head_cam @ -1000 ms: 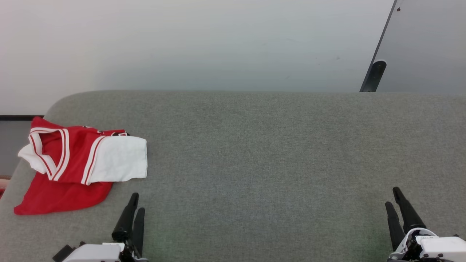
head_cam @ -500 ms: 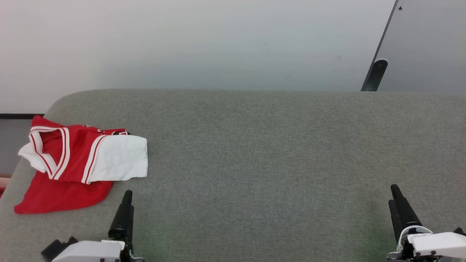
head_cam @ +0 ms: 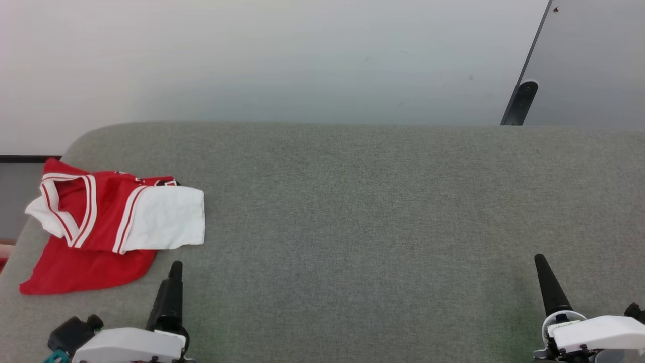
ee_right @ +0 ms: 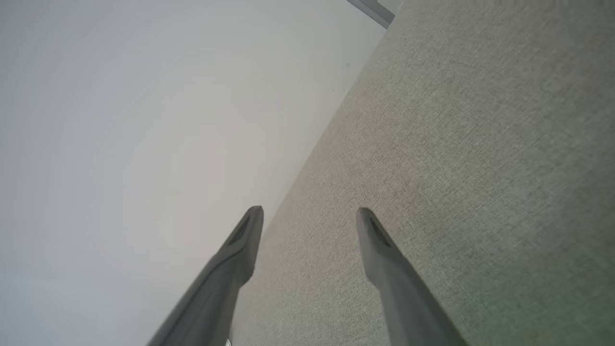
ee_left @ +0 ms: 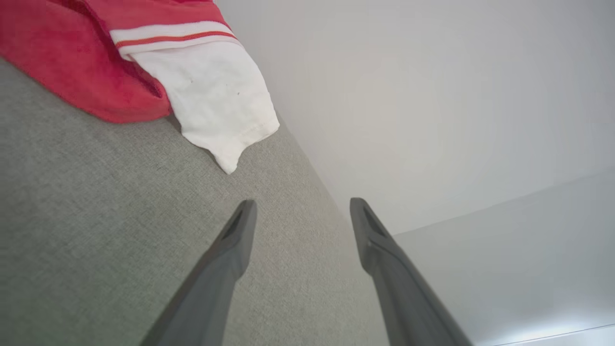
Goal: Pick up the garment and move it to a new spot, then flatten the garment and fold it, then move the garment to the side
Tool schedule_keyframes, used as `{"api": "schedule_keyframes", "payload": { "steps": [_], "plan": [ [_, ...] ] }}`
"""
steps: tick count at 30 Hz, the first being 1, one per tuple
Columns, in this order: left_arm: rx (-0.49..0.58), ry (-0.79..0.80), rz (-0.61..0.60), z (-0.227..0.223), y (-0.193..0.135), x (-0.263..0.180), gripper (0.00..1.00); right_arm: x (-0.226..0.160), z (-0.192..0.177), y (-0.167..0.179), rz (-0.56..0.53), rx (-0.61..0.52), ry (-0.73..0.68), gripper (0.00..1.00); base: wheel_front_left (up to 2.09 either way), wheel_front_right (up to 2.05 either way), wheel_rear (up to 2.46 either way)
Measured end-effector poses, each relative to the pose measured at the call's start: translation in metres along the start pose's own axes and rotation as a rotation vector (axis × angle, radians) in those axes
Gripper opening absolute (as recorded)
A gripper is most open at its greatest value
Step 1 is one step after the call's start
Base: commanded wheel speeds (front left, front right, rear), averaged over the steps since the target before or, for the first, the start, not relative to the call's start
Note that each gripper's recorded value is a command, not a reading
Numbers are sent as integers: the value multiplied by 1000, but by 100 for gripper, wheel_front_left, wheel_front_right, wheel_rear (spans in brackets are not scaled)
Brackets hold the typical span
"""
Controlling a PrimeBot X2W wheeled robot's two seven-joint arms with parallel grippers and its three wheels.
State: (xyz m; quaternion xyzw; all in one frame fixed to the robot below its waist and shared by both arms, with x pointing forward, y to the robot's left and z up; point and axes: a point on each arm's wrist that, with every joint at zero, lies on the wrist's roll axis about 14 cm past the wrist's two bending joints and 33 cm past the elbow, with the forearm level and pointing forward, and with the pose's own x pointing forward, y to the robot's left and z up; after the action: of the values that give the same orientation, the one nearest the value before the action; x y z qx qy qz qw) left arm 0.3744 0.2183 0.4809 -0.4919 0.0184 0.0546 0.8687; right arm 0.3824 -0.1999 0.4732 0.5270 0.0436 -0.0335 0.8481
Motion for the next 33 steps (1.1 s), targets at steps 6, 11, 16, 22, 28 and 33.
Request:
{"api": "schedule_keyframes", "payload": {
  "steps": [6, 11, 16, 22, 28, 33],
  "plan": [
    [130, -8, -7, 2, -2, 0, 100, 1, 2, 0, 2, -98, -4, 100, 0, 0, 0],
    [228, -13, -6, 3, -1, 0, 100, 2, 3, 0, 9, -204, -4, 100, 0, 0, 0],
    [319, -17, -8, 5, 0, -1, 100, 2, 1, 2, 18, -294, 1, 100, 0, 0, 0],
    [403, -19, -9, 4, 1, -3, 100, 3, -1, 4, 31, -386, 3, 100, 0, 0, 0],
    [476, -24, -20, 5, -1, -2, 100, 5, 1, 7, 46, -457, -4, 100, 0, 0, 0],
    [549, -28, -28, 5, -3, -2, 100, 6, 0, 7, 53, -517, -4, 100, 0, 0, 0]
  ]
}}
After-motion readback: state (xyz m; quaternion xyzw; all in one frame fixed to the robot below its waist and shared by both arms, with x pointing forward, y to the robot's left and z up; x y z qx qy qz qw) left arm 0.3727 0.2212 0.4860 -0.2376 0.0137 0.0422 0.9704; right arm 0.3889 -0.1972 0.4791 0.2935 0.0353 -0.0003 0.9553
